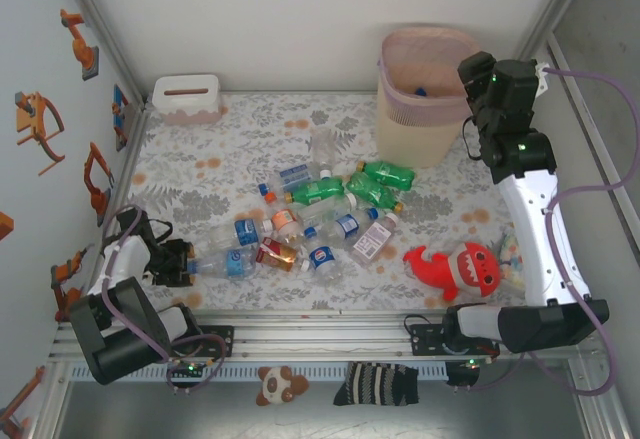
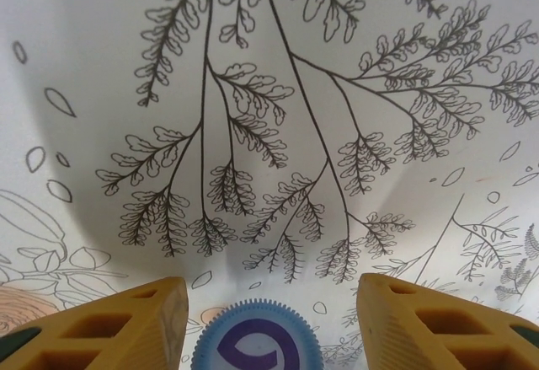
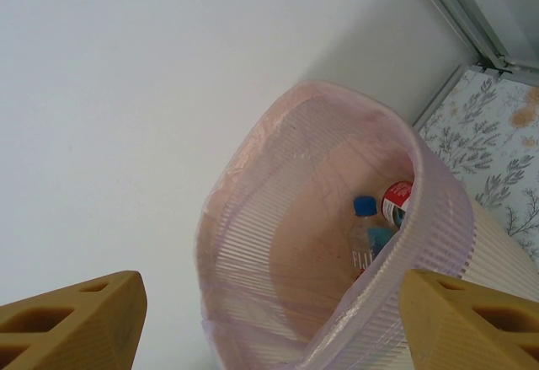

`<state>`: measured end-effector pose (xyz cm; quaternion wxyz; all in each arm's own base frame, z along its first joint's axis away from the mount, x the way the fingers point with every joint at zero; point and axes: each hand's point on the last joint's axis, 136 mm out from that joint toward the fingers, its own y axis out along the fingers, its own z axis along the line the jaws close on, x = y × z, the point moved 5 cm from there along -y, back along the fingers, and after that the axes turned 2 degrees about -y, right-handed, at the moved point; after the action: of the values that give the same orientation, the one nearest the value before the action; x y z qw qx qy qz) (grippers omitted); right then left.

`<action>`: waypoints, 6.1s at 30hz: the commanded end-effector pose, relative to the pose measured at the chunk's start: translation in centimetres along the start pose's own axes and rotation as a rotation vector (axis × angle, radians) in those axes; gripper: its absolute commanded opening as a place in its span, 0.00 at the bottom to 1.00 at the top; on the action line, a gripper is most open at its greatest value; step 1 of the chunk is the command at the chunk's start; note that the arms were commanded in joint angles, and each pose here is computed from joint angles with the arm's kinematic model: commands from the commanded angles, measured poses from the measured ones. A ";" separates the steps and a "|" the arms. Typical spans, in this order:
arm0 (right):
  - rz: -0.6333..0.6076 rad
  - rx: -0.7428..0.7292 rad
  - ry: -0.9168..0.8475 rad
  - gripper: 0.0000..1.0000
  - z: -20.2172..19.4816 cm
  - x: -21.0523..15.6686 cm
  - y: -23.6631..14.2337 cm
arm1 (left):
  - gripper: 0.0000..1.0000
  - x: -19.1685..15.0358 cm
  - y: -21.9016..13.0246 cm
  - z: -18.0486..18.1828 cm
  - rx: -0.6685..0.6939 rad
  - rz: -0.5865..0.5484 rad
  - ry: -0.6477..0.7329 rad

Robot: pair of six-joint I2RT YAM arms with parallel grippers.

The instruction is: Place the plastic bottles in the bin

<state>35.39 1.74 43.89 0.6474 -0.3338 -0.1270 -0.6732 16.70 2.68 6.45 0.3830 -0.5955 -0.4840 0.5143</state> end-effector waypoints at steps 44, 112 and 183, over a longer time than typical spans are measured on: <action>0.000 0.155 -0.126 0.75 1.9 0.6 -1.6 | 0.09 -2.1 -13.0 -6.5 -0.486 -0.243 0.580; 0.992 1.826 -0.923 0.84 7.0 -24.2 -18.0 | 0.00 -35.4 -32.6 -7.3 -1.974 0.313 2.273; 0.318 0.088 -0.957 0.51 3.4 -4.7 13.2 | 0.83 -27.4 -27.1 -10.5 -1.476 -0.463 1.957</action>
<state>48.26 7.98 40.21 0.6748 -0.5321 -0.3931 -0.3271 21.63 -17.17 41.00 0.2343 -0.6985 -0.2540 -0.6266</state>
